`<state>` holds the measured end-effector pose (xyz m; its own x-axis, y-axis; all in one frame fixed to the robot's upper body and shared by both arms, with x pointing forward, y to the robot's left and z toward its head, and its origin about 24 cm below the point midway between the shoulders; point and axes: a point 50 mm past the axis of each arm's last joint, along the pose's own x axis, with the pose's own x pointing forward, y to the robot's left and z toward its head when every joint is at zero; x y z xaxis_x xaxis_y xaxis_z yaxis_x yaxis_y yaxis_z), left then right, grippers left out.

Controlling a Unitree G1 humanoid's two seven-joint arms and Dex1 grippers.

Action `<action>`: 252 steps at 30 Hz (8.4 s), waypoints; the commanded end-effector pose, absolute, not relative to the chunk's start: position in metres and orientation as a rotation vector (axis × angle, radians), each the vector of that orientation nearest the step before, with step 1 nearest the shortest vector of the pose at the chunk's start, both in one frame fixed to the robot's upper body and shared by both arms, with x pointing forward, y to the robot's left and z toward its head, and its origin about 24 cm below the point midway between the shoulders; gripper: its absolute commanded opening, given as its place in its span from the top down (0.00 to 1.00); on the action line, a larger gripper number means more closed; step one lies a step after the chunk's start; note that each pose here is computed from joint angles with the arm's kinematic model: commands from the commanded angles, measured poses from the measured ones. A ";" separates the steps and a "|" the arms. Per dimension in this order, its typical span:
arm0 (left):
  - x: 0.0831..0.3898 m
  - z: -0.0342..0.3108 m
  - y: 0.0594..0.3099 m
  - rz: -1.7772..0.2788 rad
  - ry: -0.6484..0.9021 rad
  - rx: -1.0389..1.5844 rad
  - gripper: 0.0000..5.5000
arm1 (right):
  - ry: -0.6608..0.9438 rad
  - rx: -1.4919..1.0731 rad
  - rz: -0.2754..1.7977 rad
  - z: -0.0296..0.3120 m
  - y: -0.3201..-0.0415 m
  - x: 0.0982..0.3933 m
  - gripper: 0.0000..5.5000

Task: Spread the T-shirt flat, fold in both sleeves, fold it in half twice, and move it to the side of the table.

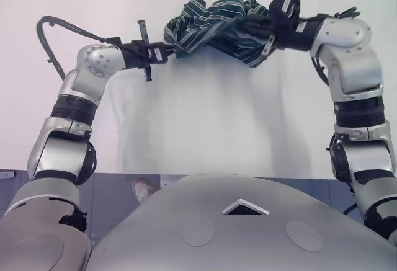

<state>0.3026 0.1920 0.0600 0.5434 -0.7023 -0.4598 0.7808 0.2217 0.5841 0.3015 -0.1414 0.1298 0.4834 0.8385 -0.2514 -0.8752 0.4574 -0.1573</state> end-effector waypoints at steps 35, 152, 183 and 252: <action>0.292 0.248 0.267 -1.316 0.423 0.376 1.00 | 0.215 -1.044 1.525 0.234 -0.205 0.286 1.00; 0.341 0.091 0.230 -0.625 0.381 0.105 0.87 | 0.042 -0.662 0.417 0.095 -0.149 0.392 0.76; 0.229 0.028 0.267 -0.719 0.731 -0.216 1.00 | 0.091 -0.602 0.294 0.080 -0.176 0.331 0.76; 0.227 0.075 0.220 -1.097 0.330 0.928 0.61 | 0.653 -0.553 0.999 0.106 -0.208 0.178 0.61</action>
<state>0.2338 0.2061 0.0819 0.5031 -0.6596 -0.5583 0.8522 0.2716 0.4471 0.1774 -0.1891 0.0903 0.3818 0.6267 -0.6793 -0.8620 0.5067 -0.0170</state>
